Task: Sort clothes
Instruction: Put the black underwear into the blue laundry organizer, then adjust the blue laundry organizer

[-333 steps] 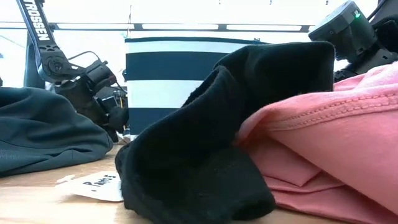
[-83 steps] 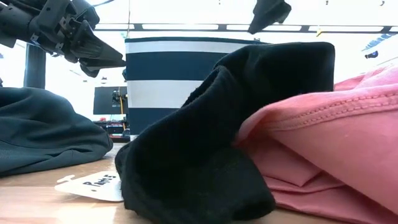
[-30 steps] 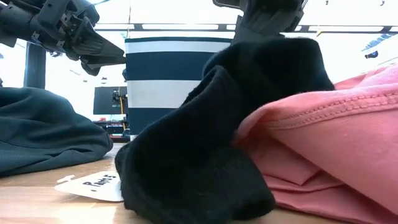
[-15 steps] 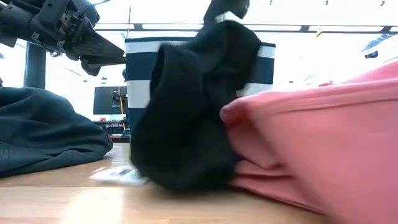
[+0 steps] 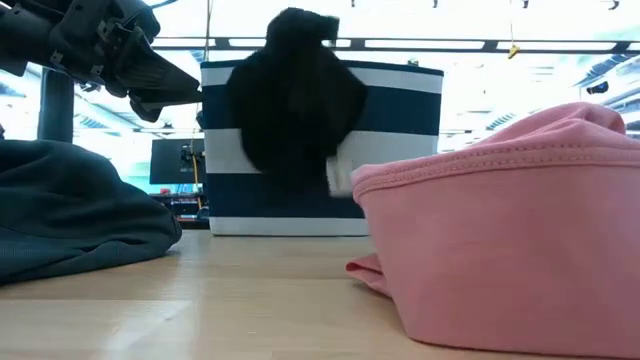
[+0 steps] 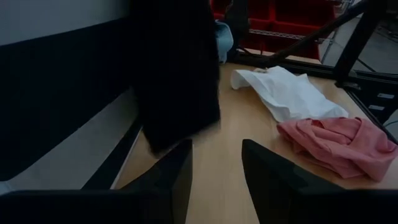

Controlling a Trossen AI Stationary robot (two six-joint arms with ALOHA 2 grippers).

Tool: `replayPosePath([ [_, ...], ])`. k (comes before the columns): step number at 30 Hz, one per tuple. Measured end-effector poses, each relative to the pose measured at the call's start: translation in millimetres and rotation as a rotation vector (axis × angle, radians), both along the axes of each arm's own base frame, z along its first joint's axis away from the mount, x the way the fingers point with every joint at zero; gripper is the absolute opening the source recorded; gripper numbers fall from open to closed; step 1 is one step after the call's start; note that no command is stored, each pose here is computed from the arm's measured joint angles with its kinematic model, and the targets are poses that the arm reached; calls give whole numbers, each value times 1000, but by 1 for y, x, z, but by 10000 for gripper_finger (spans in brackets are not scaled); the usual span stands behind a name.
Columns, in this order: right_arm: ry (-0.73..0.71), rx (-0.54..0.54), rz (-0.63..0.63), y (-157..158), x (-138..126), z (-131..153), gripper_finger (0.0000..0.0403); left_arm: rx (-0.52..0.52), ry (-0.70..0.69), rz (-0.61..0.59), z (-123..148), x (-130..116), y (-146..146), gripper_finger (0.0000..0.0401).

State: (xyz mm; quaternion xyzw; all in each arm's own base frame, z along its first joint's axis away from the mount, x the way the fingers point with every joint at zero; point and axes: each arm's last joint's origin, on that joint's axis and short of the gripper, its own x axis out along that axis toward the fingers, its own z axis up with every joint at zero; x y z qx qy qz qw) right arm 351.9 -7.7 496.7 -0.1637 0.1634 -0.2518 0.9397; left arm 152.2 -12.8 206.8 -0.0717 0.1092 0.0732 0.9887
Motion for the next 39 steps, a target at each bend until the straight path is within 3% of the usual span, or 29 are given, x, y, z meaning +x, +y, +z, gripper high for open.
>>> replayPosePath([
  [4,-149,-45,-110,-38,-18,36,0,1,0,0,0,0,0,145],
  [7,-185,-2,-134,-60,-26,41,0,2,0,0,0,0,0,145],
  [12,-77,196,-31,-75,-24,19,5,10,1,-1,0,0,0,145],
  [17,102,301,-49,-78,-17,-15,16,26,4,-4,0,0,0,145],
  [20,214,349,-12,-73,-15,-31,22,26,3,-3,0,0,0,145],
  [28,344,436,136,-41,5,-71,47,27,3,0,0,0,0,145],
  [39,453,491,208,8,31,-158,134,25,1,-1,0,0,0,145],
])
